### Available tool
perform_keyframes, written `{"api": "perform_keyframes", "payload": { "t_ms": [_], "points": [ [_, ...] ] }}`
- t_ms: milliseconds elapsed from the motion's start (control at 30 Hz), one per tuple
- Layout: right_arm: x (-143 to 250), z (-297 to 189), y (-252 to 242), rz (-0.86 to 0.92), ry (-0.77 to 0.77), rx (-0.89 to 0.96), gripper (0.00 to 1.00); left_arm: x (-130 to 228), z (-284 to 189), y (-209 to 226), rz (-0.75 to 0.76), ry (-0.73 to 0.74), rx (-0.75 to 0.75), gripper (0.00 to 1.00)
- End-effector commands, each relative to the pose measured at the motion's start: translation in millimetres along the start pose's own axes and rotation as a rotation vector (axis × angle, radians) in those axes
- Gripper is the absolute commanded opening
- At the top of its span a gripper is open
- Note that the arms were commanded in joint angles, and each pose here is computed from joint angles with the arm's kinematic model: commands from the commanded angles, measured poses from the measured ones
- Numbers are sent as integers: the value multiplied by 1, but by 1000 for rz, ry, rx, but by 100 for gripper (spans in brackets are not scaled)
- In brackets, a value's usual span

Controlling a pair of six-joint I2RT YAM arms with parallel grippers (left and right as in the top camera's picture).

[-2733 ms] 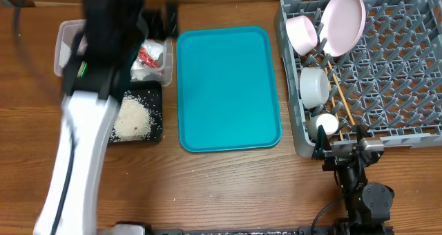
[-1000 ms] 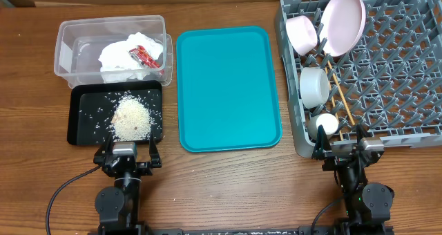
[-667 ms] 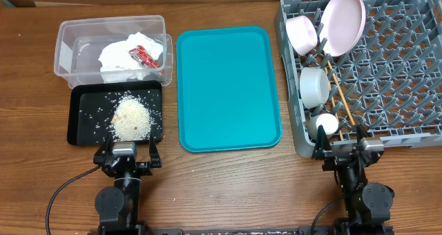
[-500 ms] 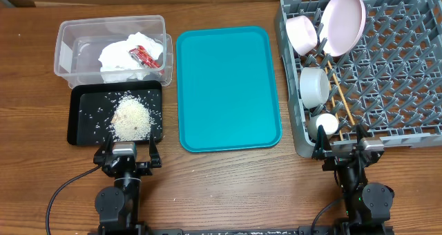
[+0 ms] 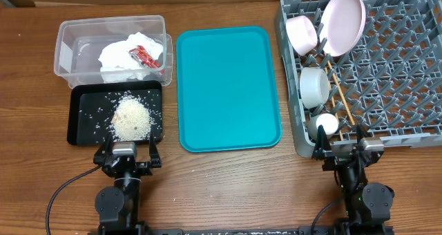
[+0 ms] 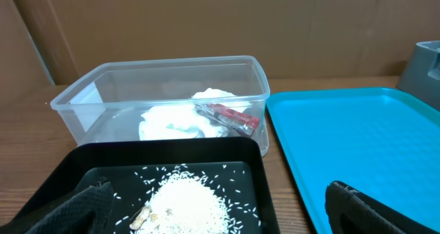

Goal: Sort waste into correct bins and load items into the dishwasher

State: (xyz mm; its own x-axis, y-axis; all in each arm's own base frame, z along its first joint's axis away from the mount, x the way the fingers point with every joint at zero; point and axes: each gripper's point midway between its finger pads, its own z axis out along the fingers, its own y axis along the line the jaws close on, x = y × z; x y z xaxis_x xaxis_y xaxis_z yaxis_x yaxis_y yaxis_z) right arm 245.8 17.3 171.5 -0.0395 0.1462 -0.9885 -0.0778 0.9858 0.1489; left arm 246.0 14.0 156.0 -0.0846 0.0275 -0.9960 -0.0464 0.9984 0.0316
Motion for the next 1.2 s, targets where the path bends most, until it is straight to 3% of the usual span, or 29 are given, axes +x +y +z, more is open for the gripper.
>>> {"api": "perform_keyframes", "payload": {
  "t_ms": [0,1167],
  "points": [
    [2,0,1,4,-5,-8,100,0,0,2,19,-7,-11,100],
    [2,0,1,4,-5,-8,100,0,0,2,19,-7,-11,100]
  ]
}}
